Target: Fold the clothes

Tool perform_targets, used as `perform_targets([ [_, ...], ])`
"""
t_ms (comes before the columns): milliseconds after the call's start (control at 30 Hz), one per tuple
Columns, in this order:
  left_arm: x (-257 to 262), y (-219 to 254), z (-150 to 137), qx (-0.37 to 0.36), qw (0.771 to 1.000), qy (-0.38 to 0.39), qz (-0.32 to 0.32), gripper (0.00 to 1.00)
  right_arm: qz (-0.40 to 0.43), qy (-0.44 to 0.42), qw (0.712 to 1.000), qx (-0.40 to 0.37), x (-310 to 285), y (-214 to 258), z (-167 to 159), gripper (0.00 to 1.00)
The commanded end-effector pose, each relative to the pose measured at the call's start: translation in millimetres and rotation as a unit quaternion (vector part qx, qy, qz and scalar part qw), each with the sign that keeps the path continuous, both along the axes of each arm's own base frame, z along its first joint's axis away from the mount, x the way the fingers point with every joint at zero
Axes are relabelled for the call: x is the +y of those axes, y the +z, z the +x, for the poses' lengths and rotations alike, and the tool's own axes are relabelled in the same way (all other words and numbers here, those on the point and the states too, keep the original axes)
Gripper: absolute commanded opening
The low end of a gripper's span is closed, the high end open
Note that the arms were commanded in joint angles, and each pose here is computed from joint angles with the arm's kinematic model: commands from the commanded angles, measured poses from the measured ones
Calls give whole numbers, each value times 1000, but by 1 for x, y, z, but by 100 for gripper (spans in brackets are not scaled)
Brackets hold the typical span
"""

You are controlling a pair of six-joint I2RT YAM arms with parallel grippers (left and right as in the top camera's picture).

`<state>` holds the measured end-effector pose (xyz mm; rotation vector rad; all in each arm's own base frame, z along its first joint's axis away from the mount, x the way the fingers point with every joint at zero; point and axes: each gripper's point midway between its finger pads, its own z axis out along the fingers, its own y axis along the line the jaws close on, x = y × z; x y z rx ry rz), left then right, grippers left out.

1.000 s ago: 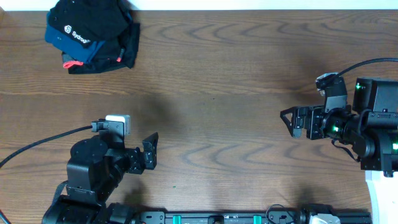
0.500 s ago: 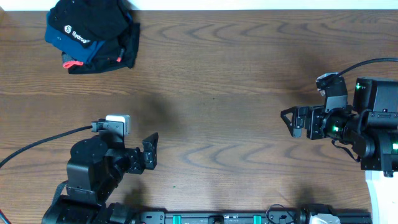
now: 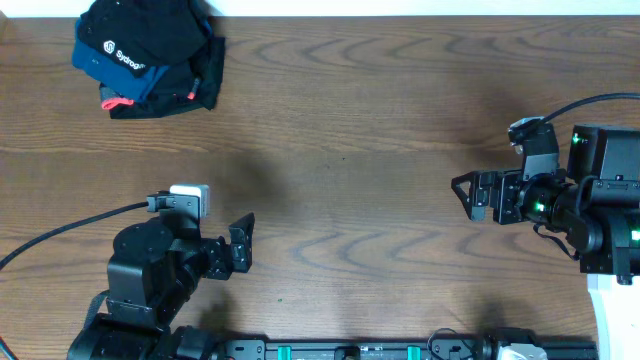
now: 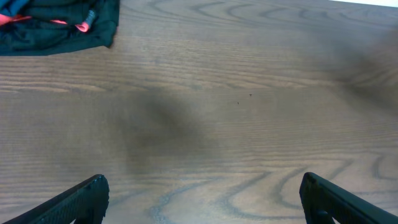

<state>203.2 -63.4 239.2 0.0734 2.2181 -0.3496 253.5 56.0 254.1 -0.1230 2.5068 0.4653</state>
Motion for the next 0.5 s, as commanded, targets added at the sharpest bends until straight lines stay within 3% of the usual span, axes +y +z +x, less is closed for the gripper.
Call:
perform_targets([
  [0, -3, 2, 0, -1, 1000, -3, -7, 98, -26, -14, 999, -10, -11, 3, 2, 99],
  [233, -3, 2, 0, -1, 1000, -3, -7, 98, -59, -13, 996, -60, -18, 9, -18, 99],
  [467, -3, 2, 0, -1, 1000, -3, -7, 98, -72, -13, 975, -209, -18, 21, -21, 99],
])
